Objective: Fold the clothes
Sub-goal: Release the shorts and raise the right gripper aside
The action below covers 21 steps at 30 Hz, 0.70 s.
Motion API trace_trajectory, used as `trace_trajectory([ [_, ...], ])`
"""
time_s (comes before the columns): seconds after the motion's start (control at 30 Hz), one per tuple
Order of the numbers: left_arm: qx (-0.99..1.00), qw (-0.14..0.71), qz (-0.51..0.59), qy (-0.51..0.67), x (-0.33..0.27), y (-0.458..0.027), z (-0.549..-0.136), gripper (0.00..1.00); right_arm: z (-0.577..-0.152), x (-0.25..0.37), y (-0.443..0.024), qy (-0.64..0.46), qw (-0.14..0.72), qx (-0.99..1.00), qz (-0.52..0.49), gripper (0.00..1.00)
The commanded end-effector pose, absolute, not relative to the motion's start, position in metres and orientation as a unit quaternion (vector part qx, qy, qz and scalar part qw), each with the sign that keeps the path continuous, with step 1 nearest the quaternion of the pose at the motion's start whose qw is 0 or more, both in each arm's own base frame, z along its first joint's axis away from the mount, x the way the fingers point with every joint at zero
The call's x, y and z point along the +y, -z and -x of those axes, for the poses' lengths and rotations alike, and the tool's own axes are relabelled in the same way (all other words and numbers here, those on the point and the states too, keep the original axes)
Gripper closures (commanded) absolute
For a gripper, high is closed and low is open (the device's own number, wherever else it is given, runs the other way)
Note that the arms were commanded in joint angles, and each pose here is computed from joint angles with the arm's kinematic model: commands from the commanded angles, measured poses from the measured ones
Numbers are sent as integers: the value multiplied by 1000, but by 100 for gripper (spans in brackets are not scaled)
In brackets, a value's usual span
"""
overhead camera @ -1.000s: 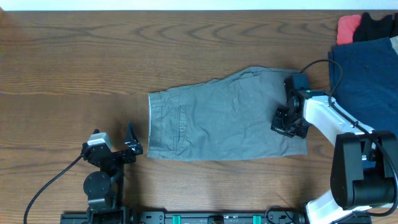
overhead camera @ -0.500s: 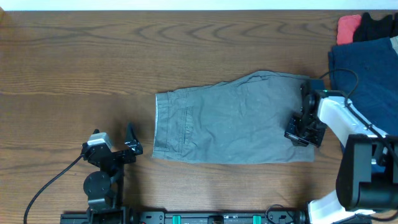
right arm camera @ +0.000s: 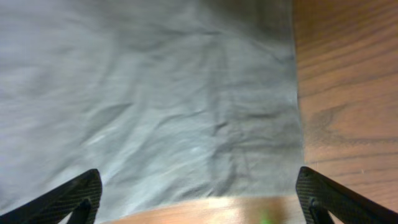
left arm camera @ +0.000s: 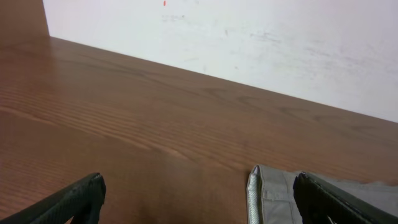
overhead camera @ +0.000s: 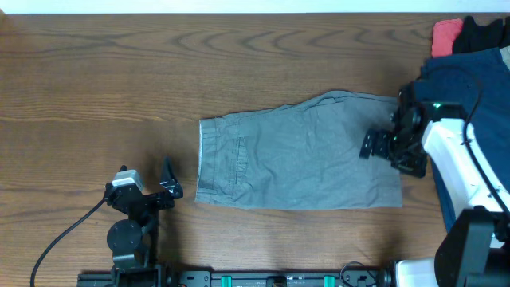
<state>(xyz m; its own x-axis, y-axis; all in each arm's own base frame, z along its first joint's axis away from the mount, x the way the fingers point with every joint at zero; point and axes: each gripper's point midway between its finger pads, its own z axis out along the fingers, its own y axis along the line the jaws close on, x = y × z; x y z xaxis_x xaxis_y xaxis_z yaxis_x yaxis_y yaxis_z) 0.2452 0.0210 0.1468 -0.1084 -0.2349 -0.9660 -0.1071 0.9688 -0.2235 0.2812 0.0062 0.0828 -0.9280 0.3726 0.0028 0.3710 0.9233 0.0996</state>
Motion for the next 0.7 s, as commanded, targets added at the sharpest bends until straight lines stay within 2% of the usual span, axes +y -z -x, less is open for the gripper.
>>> trace_trajectory([
  [0.0,759,638,114,55,18,-131,-244,2,-314,2,-132,-80,88,976,-183,1],
  [0.17,759,638,114,55,18,-131,-244,2,-351,-38,-170,-40,185,960,-208,1],
  [0.67,759,638,114,55,18,-131,-244,2,-348,-42,-168,-45,177,957,-223,1],
])
